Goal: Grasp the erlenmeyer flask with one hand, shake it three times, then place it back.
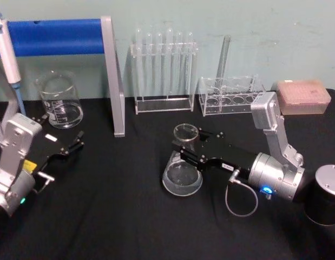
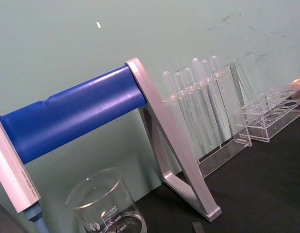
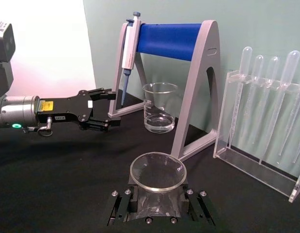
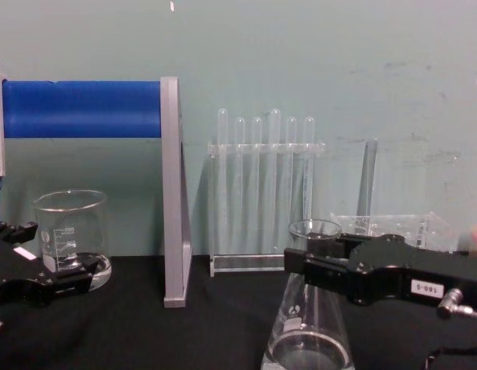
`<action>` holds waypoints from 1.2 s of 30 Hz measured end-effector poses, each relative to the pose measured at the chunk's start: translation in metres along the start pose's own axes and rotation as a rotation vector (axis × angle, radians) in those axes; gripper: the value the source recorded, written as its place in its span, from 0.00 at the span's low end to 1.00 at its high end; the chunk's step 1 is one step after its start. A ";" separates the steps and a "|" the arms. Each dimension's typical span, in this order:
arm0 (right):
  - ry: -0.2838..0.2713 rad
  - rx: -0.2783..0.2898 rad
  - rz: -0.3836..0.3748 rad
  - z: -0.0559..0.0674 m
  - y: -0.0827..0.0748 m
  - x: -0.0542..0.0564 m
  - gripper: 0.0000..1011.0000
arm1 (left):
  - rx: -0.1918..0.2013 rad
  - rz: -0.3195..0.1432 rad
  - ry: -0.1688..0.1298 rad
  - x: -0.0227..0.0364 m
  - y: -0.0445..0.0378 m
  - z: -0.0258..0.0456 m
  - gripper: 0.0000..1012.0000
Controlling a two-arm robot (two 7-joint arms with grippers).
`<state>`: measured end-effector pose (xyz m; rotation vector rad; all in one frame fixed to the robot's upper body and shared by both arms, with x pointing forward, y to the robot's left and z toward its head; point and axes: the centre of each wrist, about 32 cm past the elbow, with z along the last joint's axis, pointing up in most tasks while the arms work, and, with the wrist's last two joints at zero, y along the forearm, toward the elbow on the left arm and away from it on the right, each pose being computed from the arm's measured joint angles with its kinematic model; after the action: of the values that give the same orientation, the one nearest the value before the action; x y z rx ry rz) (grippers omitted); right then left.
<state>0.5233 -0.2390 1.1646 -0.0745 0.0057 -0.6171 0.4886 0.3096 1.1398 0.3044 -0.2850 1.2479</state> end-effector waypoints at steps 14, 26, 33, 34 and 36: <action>-0.002 -0.011 0.005 -0.004 0.000 -0.002 0.44 | 0.000 0.000 0.000 0.0000 0.0000 0.0000 0.99; -0.002 -0.021 0.007 -0.006 -0.001 -0.004 0.44 | 0.000 0.000 0.000 0.0000 0.0000 0.0000 0.99; -0.002 -0.025 0.008 -0.006 -0.001 -0.004 0.44 | 0.000 0.000 0.000 0.0000 0.0000 0.0000 0.99; -0.003 -0.025 0.008 -0.006 -0.002 -0.005 0.44 | 0.000 0.000 0.000 0.0000 0.0000 0.0000 0.99; -0.001 -0.028 0.007 -0.007 -0.002 -0.005 0.44 | 0.000 0.000 0.000 0.0000 0.0000 0.0000 0.99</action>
<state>0.5181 -0.2381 1.1580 -0.1016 0.0131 -0.6098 0.4886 0.3097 1.1398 0.3045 -0.2850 1.2479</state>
